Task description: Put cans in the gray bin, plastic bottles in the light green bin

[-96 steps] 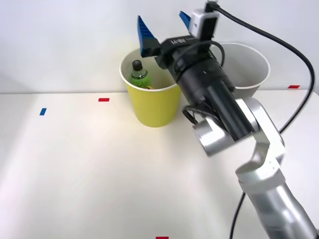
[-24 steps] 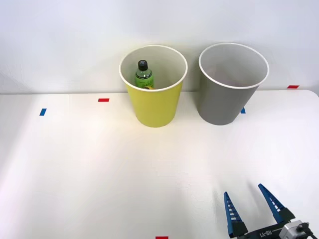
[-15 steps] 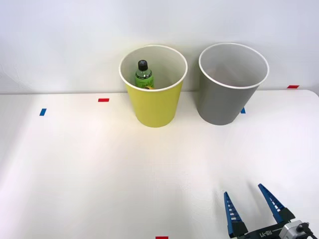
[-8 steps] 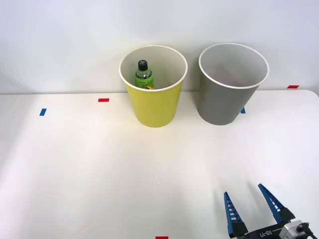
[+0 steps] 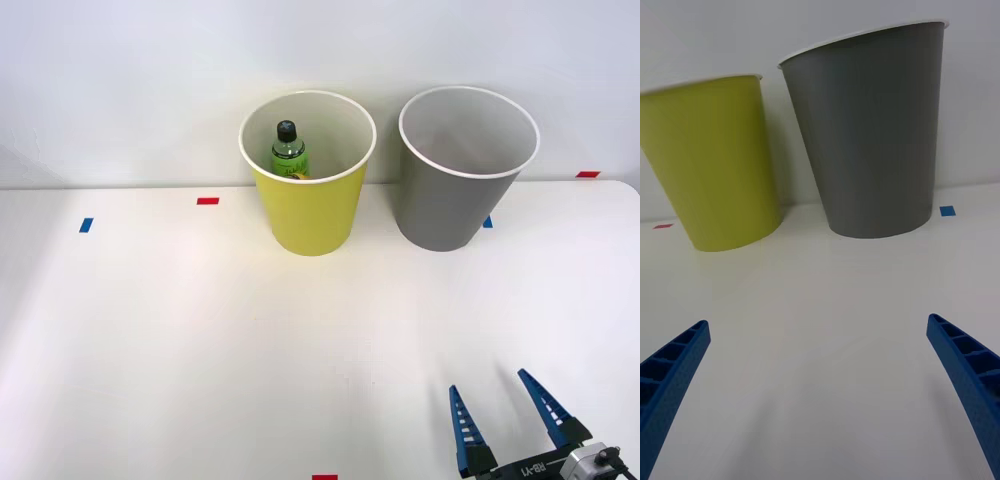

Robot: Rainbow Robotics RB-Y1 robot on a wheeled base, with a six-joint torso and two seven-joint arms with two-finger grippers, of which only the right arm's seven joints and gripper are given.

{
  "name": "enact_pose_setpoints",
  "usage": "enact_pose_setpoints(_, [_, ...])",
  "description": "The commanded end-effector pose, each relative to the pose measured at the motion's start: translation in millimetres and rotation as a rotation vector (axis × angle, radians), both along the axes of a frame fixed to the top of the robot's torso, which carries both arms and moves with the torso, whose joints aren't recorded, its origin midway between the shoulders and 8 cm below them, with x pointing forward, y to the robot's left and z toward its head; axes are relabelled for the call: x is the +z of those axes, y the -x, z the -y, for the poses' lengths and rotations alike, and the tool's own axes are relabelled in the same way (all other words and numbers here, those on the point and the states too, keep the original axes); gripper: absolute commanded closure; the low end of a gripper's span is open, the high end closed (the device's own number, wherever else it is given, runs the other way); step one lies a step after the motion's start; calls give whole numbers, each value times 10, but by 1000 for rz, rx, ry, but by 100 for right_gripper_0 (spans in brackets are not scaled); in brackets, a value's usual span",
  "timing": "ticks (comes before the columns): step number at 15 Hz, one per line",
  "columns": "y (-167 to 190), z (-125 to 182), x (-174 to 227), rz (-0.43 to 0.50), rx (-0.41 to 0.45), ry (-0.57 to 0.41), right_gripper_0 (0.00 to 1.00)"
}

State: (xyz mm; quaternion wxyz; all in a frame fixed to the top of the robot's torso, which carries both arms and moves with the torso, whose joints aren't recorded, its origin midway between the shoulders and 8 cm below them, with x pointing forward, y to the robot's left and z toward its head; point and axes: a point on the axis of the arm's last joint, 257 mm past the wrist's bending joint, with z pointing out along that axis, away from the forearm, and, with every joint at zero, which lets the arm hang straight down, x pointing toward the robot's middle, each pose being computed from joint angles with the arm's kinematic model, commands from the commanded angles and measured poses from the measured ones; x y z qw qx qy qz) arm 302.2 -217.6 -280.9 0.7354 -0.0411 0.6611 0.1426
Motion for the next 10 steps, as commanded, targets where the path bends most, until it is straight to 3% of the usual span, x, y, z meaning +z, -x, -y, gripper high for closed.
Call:
enact_pose_setpoints(1, [0,0,0,0,0,0,0])
enact_pose_setpoints(10, [0,0,0,0,0,0,0])
